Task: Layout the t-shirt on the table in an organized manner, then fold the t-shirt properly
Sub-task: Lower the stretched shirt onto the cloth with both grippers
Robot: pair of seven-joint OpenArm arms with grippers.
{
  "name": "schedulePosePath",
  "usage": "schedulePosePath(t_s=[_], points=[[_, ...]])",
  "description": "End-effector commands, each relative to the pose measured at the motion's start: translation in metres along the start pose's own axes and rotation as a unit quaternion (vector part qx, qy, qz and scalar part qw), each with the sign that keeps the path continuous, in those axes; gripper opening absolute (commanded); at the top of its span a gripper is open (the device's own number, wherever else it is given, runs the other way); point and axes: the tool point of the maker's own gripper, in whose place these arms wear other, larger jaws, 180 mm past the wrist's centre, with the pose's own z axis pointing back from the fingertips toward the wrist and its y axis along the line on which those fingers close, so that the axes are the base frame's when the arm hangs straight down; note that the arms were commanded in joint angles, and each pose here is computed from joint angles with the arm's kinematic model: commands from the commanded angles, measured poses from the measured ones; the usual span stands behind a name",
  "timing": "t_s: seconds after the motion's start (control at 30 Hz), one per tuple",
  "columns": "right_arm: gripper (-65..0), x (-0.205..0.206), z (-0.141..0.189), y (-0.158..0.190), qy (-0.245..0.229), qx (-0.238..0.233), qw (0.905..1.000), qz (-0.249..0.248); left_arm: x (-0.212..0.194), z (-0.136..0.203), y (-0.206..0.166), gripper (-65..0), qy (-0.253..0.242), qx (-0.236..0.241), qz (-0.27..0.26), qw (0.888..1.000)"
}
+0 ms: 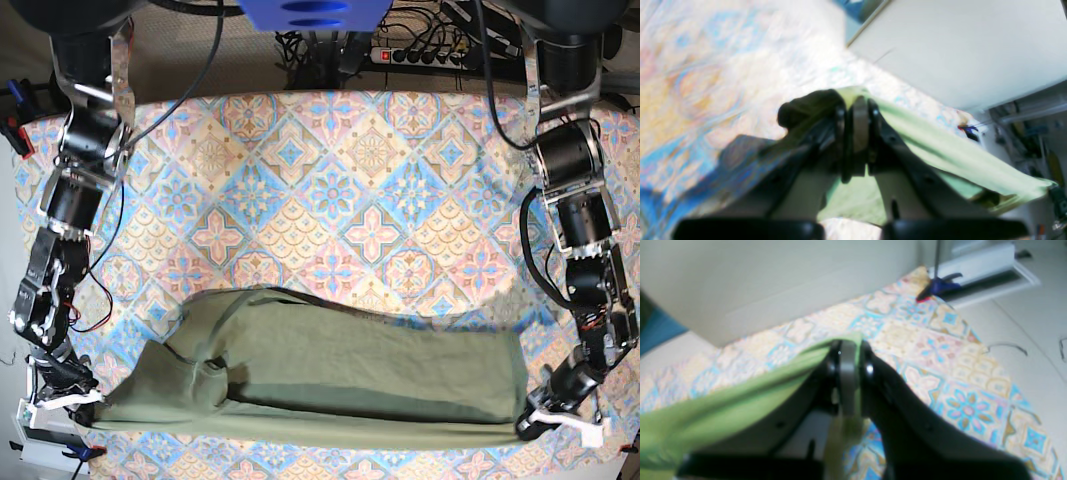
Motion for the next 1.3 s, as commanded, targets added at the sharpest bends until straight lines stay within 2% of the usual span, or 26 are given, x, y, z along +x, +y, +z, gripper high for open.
schedulePosePath(t_s=[0.0,0.13,0.27,0.37,0.57,0.63,0.73,0.83,0.97,1.07,1.13,1.27], points=[[-64.4,0.050,0.000,0.010,-0.060,0.014,0.9981,-0.004,0.028,0.000,-0.010,-65.0,-0.030,-0.007,-0.012,0.999],[-64.4,0.072,-0.005,0.017,-0.070,0.021,0.9972,-0.016,0.031,-0.010,-0.024,-65.0,-0.026,-0.012,-0.030,0.999],[-64.5,0.076,-0.002,0.019,-0.074,0.024,0.9969,-0.012,0.019,-0.012,-0.020,-52.5,-0.010,-0.006,-0.036,0.999],[-64.4,0.090,0.009,0.028,-0.090,0.032,0.9955,0.003,-0.015,-0.007,0.011,-50.7,0.025,0.020,-0.028,0.999],[-64.4,0.020,0.019,0.009,-0.040,0.016,0.9987,0.027,-0.103,0.010,0.067,-50.7,0.102,0.067,-0.009,0.992],[-64.4,0.011,0.023,0.008,-0.035,0.015,0.9988,0.033,-0.129,0.018,0.081,-50.8,0.124,0.080,-0.001,0.989],[-64.5,0.005,0.026,0.009,-0.033,0.016,0.9987,0.035,-0.165,0.025,0.089,-50.8,0.152,0.086,0.011,0.985],[-64.5,-0.020,0.028,0.000,-0.009,0.008,0.9993,0.036,-0.188,0.032,0.096,-50.8,0.170,0.092,0.018,0.981],[-64.5,-0.020,0.031,0.000,-0.011,0.009,0.9991,0.039,-0.193,0.028,0.088,-50.2,0.171,0.085,0.024,0.981],[-64.6,-0.020,0.031,0.000,-0.011,0.009,0.9991,0.039,-0.167,0.009,0.063,-49.3,0.137,0.059,0.028,0.988],[-64.6,-0.020,0.031,0.000,-0.011,0.009,0.9991,0.039,-0.149,0.002,0.055,-46.0,0.108,0.050,0.034,0.992],[-64.6,-0.020,0.031,0.000,-0.011,0.009,0.9991,0.039,-0.113,-0.018,0.022,-34.0,0.046,0.021,0.043,0.998]])
